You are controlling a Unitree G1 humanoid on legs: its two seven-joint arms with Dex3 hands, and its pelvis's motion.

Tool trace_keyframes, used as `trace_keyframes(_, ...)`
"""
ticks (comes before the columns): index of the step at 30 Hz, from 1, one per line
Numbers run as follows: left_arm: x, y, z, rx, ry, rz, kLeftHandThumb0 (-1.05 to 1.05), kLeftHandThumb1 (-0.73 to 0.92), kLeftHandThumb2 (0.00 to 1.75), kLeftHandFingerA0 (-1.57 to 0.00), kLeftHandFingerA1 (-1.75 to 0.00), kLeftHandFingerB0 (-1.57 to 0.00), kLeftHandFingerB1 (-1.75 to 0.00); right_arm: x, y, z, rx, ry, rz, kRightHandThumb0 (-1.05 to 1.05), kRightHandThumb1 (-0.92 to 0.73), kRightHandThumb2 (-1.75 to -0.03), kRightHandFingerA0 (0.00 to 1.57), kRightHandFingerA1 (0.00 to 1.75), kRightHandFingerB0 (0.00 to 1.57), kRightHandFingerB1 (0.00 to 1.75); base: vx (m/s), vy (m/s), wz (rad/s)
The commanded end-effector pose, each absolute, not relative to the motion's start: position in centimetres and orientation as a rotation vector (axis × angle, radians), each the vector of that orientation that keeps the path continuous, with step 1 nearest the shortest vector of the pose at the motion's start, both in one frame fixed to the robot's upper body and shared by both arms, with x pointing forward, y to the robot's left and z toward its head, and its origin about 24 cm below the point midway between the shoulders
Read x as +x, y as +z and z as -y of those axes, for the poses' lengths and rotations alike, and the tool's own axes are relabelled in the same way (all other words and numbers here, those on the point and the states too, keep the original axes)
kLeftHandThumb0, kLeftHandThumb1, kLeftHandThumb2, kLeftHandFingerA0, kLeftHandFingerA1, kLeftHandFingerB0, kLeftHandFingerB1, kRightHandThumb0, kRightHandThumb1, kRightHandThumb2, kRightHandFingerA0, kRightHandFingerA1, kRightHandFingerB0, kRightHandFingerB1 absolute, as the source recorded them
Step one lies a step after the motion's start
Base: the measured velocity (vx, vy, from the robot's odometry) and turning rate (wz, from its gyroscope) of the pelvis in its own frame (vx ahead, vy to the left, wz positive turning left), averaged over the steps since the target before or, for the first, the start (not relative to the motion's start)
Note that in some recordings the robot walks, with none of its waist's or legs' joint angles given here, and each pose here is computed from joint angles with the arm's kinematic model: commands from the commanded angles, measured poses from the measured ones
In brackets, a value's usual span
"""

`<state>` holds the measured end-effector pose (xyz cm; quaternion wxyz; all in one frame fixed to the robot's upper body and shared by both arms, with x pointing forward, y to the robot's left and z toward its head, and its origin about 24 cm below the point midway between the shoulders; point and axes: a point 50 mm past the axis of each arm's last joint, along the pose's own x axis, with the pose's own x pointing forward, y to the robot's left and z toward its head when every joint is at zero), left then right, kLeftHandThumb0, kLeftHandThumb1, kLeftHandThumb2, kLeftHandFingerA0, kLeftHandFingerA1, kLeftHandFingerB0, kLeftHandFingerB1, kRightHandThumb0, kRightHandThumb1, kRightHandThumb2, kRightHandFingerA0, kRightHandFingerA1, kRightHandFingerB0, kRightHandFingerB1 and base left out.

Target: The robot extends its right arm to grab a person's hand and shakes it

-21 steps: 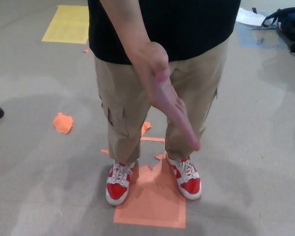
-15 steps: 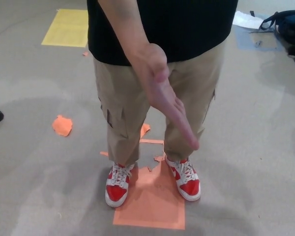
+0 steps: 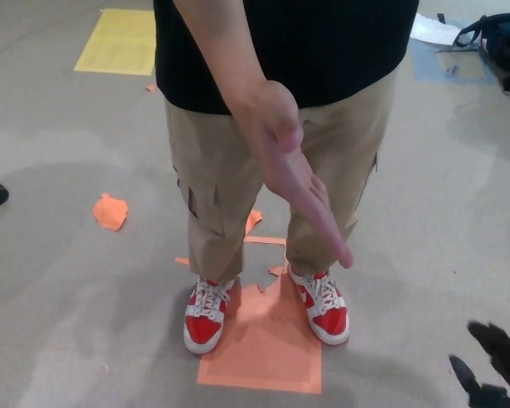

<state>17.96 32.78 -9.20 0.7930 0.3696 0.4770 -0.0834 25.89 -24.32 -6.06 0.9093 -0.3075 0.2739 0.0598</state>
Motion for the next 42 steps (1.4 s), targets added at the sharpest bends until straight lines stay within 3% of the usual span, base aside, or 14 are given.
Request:
trace_keyframes(1,17.3,-8.8,-33.9,0.795,-0.149,-1.017,-0.79,0.92,0.73,-0.25,-0.34,-0.2,-0.31,24.9,7.3,17.8,-0.876,0.019,0.226,-0.88,-0.9,-0.66,0.0,0.08,0.0,0.09,0.0,0.0,0.0)
trace_keyframes(2,17.5,-8.7,-33.8,0.796,-0.152,-1.015,-0.78,0.92,0.73,-0.28,-0.35,-0.23,-0.33,24.5,9.3,17.1,-0.893,0.015,0.286,-0.92,-0.74,-1.12,0.0,0.15,0.0,0.14,0.0,0.0,0.0)
trace_keyframes(4,17.6,-8.7,-33.8,0.793,-0.147,-1.012,-0.78,0.92,0.73,-0.27,-0.34,-0.22,-0.32,23.9,11.2,16.4,-0.886,0.034,0.328,-0.97,-0.77,-1.12,0.0,0.12,0.0,0.11,0.0,0.0,0.0)
trace_keyframes(5,17.5,-8.7,-33.9,0.797,-0.151,-1.011,-0.8,0.92,0.74,-0.28,-0.35,-0.24,-0.33,23.6,12.0,16.0,-0.888,0.042,0.343,-0.95,-0.71,-0.92,0.0,0.01,0.0,0.02,0.0,0.0,0.0)
trace_keyframes(6,17.2,-8.8,-33.8,0.782,-0.15,-1.017,-0.81,0.92,0.71,-0.25,-0.33,-0.21,-0.31,22.8,13.7,15.0,-0.907,0.053,0.393,-0.99,-0.79,-1.15,0.0,0.11,0.0,0.11,0.0,0.0,0.0)
trace_keyframes(15,16.8,-9.1,-33.7,0.756,-0.141,-1.017,-0.78,0.92,0.69,-0.27,-0.34,-0.24,-0.32,21.0,17.2,11.3,-0.875,0.116,0.577,-1.05,-0.77,-1.12,0.0,0.05,0.0,0.04,0.0,0.0,0.0)
trace_keyframes(25,16.4,-9.5,-33.5,0.767,-0.16,-1.039,-0.8,0.92,0.71,-0.26,-0.34,-0.22,-0.32,23.8,15.8,9.6,-0.907,0.257,0.381,-1.05,-0.7,-1.06,0.0,0.05,0.0,0.05,0.0,0.0,0.0)
trace_keyframes(42,16.6,-9.3,-33.6,0.744,-0.153,-1.018,-0.8,0.92,0.69,-0.28,-0.34,-0.22,-0.32,28.3,13.4,8.9,-1.011,0.278,0.123,-1.05,-0.69,-1.06,0.0,0.03,0.0,0.02,0.0,0.0,0.0)
